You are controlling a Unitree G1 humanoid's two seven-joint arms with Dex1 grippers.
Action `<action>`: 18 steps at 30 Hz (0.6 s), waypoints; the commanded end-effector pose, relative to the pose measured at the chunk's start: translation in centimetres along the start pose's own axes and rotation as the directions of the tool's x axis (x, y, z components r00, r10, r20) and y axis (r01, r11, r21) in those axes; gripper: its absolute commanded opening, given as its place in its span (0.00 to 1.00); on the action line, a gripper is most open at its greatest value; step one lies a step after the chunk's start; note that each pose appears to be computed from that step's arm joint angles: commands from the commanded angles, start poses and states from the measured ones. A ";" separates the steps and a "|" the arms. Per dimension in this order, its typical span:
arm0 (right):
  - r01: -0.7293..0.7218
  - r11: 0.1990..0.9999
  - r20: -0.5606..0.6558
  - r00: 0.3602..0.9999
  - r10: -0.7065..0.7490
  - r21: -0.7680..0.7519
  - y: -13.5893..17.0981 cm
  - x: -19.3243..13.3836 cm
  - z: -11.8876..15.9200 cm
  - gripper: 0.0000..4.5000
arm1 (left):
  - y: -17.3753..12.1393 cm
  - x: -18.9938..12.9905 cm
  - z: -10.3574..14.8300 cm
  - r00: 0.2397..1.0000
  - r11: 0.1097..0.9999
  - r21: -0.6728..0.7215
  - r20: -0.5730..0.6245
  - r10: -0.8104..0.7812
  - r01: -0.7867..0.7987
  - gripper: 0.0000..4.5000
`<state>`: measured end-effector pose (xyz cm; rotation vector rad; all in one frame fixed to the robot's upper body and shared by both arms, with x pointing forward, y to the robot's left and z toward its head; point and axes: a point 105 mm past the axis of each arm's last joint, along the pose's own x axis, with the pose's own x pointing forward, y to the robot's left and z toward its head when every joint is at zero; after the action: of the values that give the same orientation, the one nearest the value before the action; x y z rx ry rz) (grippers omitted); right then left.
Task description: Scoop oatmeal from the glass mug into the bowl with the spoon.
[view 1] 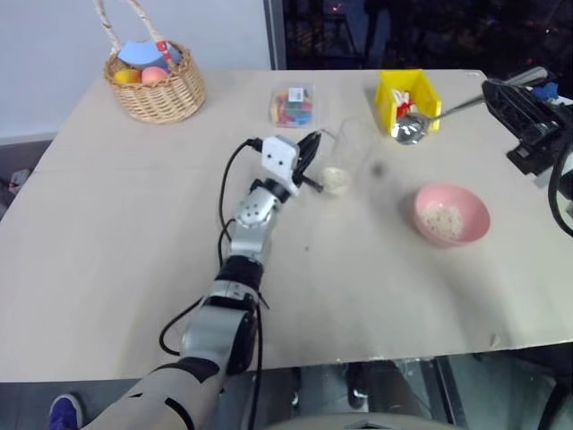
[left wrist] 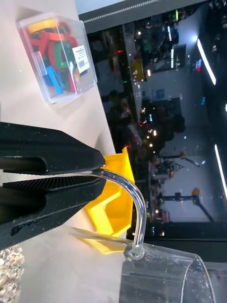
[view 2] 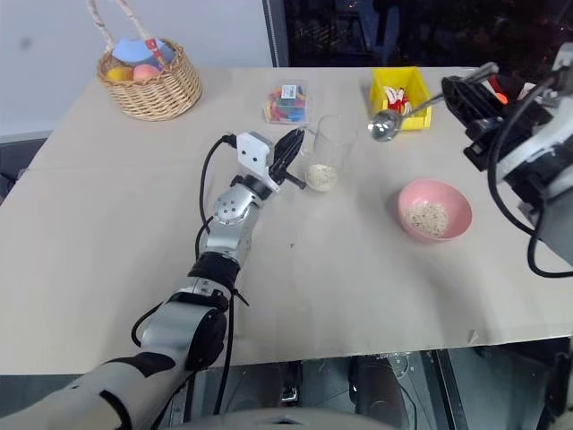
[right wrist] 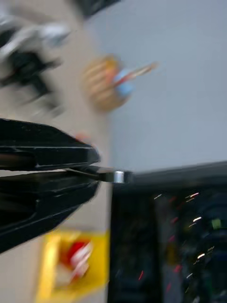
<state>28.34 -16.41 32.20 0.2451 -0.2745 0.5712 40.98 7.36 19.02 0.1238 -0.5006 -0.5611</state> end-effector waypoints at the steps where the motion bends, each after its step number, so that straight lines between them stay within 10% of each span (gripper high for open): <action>1: -0.046 0.998 0.016 0.999 0.045 0.040 1.0 1.6 0.2 0.00 | 0.5 -0.1 2.1 0.998 1.000 0.021 0.068 0.016 -0.017 0.01; 10: -0.171 0.985 -0.161 0.973 0.169 -0.003 2.4 5.4 -4.8 0.00 | 0.5 -1.4 3.1 0.996 0.998 0.052 0.084 0.030 -0.034 0.01; 18: -0.339 0.926 -0.229 0.927 0.298 -0.164 4.1 6.1 -7.5 0.73 | 3.3 -4.5 2.1 0.976 0.977 -0.041 0.044 0.213 -0.211 0.00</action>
<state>33.17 -7.94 26.42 0.0118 -0.0775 0.8547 38.72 11.18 17.32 0.0647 -0.4497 -0.4252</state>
